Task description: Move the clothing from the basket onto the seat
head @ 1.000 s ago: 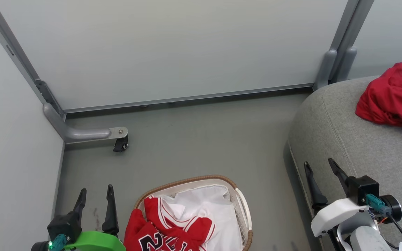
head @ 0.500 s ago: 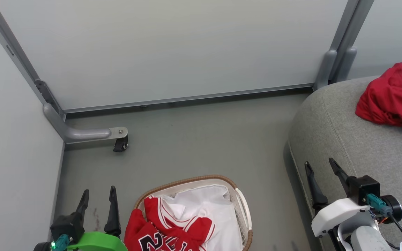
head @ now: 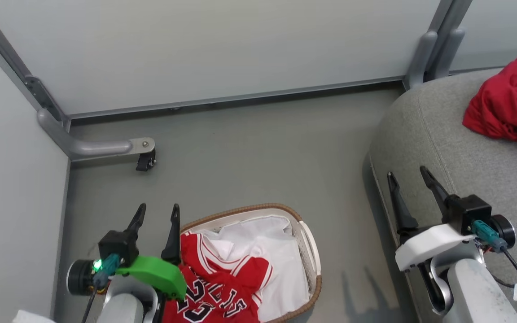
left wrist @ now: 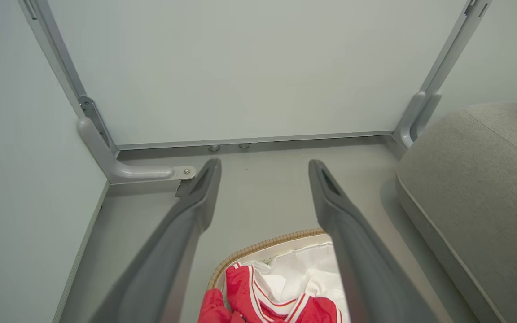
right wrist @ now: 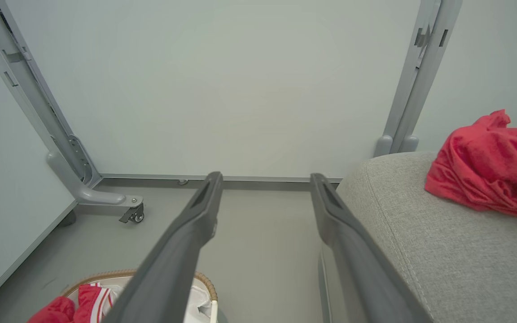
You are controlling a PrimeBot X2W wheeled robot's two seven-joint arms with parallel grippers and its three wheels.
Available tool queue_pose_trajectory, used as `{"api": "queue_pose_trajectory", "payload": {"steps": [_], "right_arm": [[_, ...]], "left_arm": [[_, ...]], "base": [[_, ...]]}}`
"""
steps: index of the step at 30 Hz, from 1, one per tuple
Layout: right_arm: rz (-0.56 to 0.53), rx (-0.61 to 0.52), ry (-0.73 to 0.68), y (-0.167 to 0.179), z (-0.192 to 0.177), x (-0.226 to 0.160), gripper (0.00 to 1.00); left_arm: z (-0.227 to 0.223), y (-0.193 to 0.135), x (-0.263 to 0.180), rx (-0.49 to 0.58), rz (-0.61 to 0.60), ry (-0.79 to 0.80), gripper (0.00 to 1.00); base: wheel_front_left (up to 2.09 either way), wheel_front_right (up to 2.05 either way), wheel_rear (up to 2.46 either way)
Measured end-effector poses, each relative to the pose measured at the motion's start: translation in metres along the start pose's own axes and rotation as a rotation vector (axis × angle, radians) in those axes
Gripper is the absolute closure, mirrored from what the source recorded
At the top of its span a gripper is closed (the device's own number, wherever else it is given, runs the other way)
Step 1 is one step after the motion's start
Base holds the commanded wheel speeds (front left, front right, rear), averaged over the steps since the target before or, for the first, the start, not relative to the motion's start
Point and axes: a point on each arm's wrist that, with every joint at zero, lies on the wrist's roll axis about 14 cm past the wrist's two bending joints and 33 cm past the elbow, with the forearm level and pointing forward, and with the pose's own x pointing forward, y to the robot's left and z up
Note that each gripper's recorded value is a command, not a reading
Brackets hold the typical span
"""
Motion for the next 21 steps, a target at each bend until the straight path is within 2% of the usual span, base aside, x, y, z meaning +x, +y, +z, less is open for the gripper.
{"api": "queue_pose_trajectory", "payload": {"steps": [5,10,16,21], "right_arm": [[0.007,-0.005,-0.029,-0.002,0.004,0.027,0.0],[-0.008,-0.001,-0.023,-0.012,-0.005,0.05,0.0],[-0.024,0.0,0.032,-0.025,-0.038,0.07,0.0],[-0.044,0.016,0.09,-0.036,-0.07,0.078,0.0]], "left_arm": [[-0.015,-0.014,0.039,0.049,-0.078,0.069,0.0],[-0.049,-0.025,0.072,0.087,-0.145,0.181,0.0],[-0.114,-0.035,0.094,0.145,-0.231,0.361,0.0],[-0.173,-0.042,0.094,0.173,-0.304,0.516,0.0]], "base": [[0.0,0.0,0.0],[0.0,0.0,0.0],[0.0,0.0,0.0],[0.0,0.0,0.0]]}}
